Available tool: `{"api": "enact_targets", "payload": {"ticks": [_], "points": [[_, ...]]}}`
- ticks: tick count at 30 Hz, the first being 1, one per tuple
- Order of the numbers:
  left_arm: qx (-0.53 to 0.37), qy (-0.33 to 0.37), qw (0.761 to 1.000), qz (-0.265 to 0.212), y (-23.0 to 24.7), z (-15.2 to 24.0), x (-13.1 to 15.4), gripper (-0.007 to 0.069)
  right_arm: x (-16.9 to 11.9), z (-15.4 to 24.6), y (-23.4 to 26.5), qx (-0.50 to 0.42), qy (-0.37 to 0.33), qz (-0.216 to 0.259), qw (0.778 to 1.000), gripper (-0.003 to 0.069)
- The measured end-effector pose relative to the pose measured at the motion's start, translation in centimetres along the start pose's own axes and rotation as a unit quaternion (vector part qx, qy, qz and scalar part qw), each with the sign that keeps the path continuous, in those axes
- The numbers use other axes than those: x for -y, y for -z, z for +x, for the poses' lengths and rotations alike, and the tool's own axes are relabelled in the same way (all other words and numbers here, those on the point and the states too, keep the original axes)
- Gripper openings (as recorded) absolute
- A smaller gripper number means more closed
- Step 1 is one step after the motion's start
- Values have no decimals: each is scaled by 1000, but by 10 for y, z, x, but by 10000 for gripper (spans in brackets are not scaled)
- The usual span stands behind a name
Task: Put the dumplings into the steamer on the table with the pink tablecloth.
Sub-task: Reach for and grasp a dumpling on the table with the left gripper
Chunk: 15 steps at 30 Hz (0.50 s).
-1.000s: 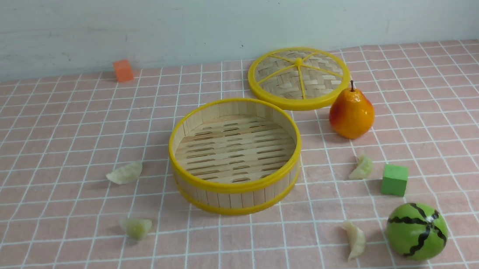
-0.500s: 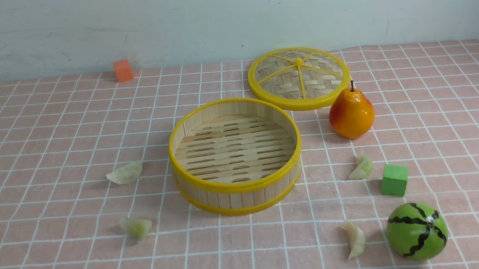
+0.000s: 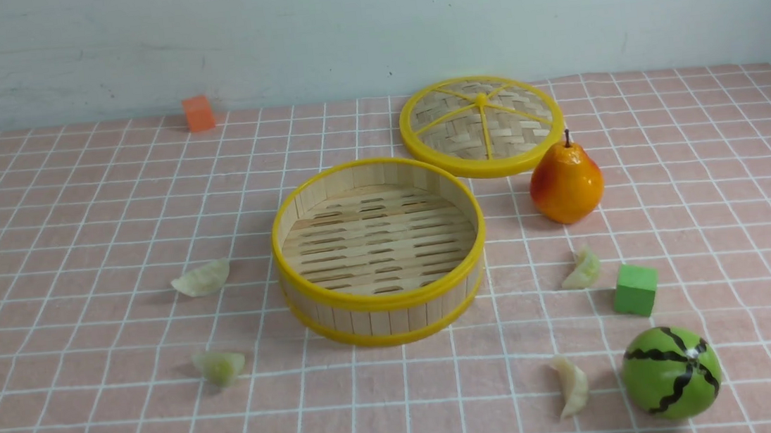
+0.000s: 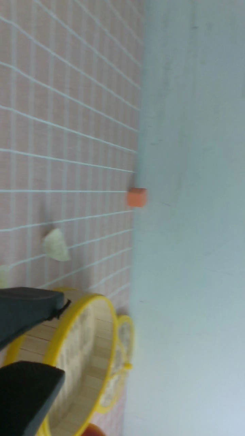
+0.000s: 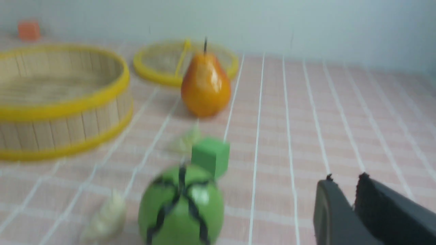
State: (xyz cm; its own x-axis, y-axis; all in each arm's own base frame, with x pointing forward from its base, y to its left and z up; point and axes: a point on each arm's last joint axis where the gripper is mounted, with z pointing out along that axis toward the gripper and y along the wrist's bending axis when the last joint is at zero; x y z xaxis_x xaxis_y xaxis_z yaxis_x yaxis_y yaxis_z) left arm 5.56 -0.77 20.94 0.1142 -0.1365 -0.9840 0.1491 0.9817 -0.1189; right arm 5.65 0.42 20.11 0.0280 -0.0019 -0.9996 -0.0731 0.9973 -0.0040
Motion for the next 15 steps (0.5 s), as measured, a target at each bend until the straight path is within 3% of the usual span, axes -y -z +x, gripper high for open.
{"api": "enact_targets", "payload": {"ticks": [5, 8, 10, 12, 15], "points": [[83, 2, 996, 16, 1, -15, 3, 237, 1, -29, 5, 161, -14, 2, 987, 128], [141, 65, 987, 35, 4, -26, 5, 237, 2, -43, 11, 243, -53, -4, 968, 131], [175, 103, 978, 50, 6, -32, 6, 237, 2, -46, 12, 261, -72, -6, 963, 133], [233, 179, 952, 87, 11, -43, 8, 237, 4, -47, 13, 271, -116, -12, 956, 135], [259, 198, 940, 103, 14, -56, 9, 237, 4, -51, 14, 270, -151, -17, 951, 129]]}}
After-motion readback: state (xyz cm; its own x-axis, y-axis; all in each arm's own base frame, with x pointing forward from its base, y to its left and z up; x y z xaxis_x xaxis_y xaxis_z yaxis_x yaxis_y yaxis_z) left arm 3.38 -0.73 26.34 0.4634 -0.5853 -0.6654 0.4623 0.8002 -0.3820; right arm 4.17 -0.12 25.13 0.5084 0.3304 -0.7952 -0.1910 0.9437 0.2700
